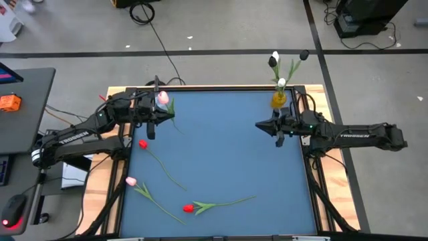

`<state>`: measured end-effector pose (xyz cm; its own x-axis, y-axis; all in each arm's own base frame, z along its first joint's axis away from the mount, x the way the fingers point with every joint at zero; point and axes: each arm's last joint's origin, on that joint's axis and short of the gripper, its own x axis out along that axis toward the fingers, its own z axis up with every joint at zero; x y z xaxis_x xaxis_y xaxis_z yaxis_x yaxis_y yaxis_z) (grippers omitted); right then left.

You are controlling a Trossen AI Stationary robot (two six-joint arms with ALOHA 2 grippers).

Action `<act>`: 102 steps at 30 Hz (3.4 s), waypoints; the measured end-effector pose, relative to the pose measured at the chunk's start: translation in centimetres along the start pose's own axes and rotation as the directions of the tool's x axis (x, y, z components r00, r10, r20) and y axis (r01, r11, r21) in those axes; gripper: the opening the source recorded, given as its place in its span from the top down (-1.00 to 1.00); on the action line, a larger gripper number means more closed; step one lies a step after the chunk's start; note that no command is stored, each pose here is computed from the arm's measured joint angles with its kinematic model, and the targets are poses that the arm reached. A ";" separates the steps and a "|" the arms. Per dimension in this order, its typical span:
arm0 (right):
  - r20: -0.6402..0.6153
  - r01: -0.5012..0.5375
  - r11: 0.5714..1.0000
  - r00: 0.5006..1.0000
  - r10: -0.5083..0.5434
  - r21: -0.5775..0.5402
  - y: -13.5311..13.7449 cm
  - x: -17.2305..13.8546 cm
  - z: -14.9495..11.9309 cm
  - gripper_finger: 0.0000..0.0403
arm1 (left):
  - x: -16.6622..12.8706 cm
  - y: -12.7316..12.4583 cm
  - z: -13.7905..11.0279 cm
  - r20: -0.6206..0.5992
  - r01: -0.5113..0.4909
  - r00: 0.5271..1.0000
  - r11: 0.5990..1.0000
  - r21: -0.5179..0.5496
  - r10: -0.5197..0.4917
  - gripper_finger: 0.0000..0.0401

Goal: Sort flowers into vase by color
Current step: Put the top pink tulip into the transparent vase

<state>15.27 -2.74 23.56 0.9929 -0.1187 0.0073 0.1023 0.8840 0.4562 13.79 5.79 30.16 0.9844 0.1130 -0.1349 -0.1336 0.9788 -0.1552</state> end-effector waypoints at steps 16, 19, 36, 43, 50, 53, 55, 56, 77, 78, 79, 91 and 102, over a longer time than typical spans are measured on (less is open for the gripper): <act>0.007 0.004 1.000 1.000 -0.004 -0.002 0.0 -0.1 0.1 0.93 | -0.1 0.0 0.0 0.004 0.001 1.000 1.000 0.001 -0.001 0.94; 0.013 0.016 1.000 1.000 -0.016 -0.002 0.0 -0.1 0.1 0.93 | -0.1 0.0 0.0 0.004 0.001 1.000 1.000 -0.004 -0.001 0.94; 0.014 0.015 1.000 1.000 -0.015 -0.002 0.0 -0.1 0.1 0.93 | -2.7 -1.9 1.1 -0.143 0.056 0.988 0.998 -0.035 -0.061 0.96; 0.014 0.015 1.000 1.000 -0.015 -0.002 0.0 -0.1 0.1 0.93 | -5.5 -2.9 4.4 -0.159 -0.046 0.986 0.999 -0.017 0.042 0.96; 0.013 0.015 1.000 1.000 -0.015 -0.002 0.0 -0.1 0.1 0.93 | -6.5 -3.1 6.2 -0.085 -0.140 0.987 0.990 0.010 0.140 0.96; 0.014 0.015 1.000 1.000 -0.015 -0.002 0.0 -0.1 0.1 0.93 | -6.5 -3.0 6.2 -0.093 -0.163 0.982 0.986 0.035 0.165 0.96; 0.014 0.015 1.000 1.000 -0.015 -0.002 0.0 -0.1 0.1 0.93 | -6.5 -2.9 6.1 -0.099 -0.181 0.978 0.982 0.046 0.185 0.96; 0.014 0.015 1.000 1.000 -0.015 -0.002 0.0 -0.1 0.1 0.93 | -6.5 -2.9 6.1 -0.097 -0.192 0.976 0.980 0.054 0.196 0.96; 0.015 0.015 1.000 1.000 -0.015 -0.002 0.0 -0.1 0.1 0.93 | -5.4 2.7 7.1 -0.045 -0.528 0.835 0.821 0.216 0.548 0.96; 0.016 0.014 1.000 1.000 -0.014 -0.003 0.0 -0.1 0.1 0.93 | -5.1 3.1 7.0 -0.055 -0.526 0.836 0.825 0.208 0.547 0.96; 0.016 0.014 1.000 1.000 -0.014 -0.003 0.0 -0.1 0.1 0.93 | -4.8 3.6 7.0 -0.064 -0.526 0.835 0.826 0.202 0.547 0.95; 0.016 0.014 1.000 1.000 -0.014 -0.003 0.0 -0.1 0.1 0.93 | -3.6 7.3 5.2 -0.067 -0.557 0.824 0.826 0.083 0.562 0.93; 0.016 0.014 1.000 1.000 -0.014 -0.003 0.0 -0.1 0.1 0.93 | -3.8 9.2 2.3 -0.080 -0.607 0.792 0.795 0.004 0.605 0.93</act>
<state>15.19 -2.80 23.68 0.9903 -0.1384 0.0154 0.1164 0.8834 0.4539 9.05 14.76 31.47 0.6896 0.6681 -0.2793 -0.7031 0.7100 -0.0376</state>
